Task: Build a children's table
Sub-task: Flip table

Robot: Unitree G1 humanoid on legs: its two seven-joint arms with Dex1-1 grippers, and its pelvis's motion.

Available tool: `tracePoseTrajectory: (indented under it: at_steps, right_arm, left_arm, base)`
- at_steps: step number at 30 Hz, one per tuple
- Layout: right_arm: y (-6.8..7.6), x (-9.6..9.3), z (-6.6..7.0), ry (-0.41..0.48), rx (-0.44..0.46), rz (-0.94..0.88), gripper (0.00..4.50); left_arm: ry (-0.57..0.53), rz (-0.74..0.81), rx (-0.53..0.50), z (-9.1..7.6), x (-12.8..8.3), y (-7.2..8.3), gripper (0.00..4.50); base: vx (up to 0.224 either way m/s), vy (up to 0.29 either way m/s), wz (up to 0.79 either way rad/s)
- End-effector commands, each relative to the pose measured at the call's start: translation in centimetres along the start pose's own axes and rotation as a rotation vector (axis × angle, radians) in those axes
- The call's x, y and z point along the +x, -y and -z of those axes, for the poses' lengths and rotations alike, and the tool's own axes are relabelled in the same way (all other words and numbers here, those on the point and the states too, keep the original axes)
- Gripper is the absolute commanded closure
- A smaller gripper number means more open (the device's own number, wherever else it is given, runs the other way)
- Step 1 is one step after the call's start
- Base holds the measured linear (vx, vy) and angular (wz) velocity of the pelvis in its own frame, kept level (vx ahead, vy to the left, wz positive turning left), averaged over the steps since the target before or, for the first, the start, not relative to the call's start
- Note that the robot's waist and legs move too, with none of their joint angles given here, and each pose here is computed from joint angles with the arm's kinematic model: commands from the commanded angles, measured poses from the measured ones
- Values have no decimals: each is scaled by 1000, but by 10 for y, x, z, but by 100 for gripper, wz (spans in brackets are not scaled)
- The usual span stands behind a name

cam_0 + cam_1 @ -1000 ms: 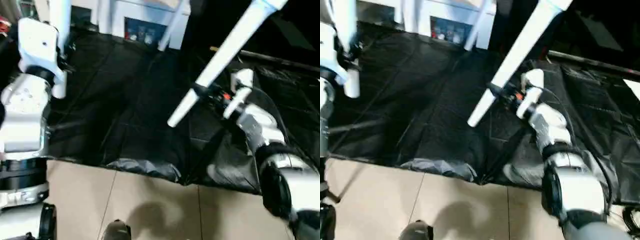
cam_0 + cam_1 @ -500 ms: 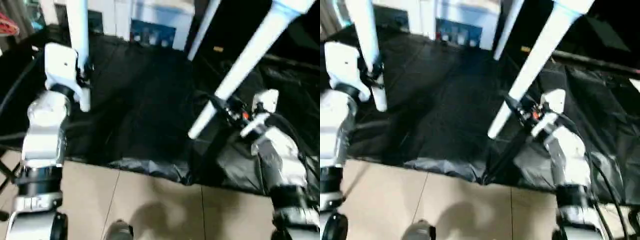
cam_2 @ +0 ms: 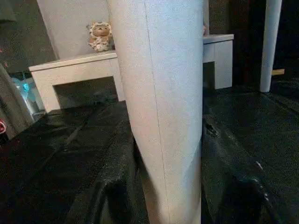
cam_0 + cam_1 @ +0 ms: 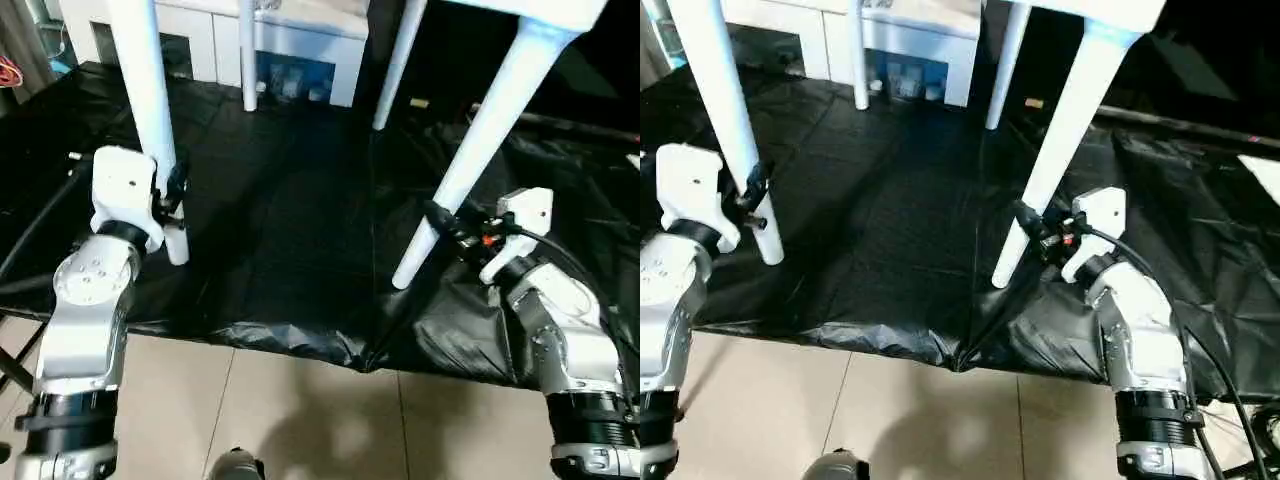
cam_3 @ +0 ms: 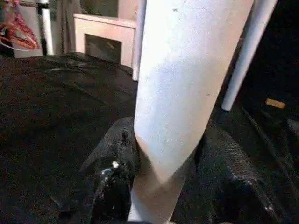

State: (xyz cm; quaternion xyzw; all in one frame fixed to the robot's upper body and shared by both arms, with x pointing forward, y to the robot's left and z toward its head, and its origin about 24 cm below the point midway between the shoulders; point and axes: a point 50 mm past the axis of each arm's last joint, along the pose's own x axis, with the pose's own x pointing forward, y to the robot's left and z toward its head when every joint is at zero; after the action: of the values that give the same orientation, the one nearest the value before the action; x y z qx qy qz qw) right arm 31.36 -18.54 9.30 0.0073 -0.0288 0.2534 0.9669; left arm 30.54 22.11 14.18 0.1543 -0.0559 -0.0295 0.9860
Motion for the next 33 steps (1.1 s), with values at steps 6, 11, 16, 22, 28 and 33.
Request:
tracePoseTrajectory:
  at_steps: [6, 11, 16, 22, 28, 33]
  right_arm:
    - [-14, 7, 6, -19, 53, 47, 196]
    - [-20, -7, 8, 0, 72, 133, 141]
    - [-24, -13, 9, -2, 83, 149, 109]
    - [-40, -54, 8, -4, 100, 285, 91]
    - [-57, -83, 4, -6, 159, 271, 91]
    - [-73, -95, 18, -122, 169, 234, 91]
  left_arm:
    - [-21, 109, 16, 10, -3, 14, 195]
    - [2, 55, 8, 7, -16, -4, 138]
    - [12, 39, 8, 5, -24, -9, 105]
    - [40, 24, -87, 5, -72, -17, 82]
    - [-2, 63, -233, 10, -106, 8, 82]
    - [-123, 29, -257, 22, -118, 25, 82]
  base:
    - [0, 0, 0]
    - [0, 0, 0]
    - [23, -6, -2]
    - [25, -5, -1]
    - [0, 0, 0]
    - [0, 0, 0]
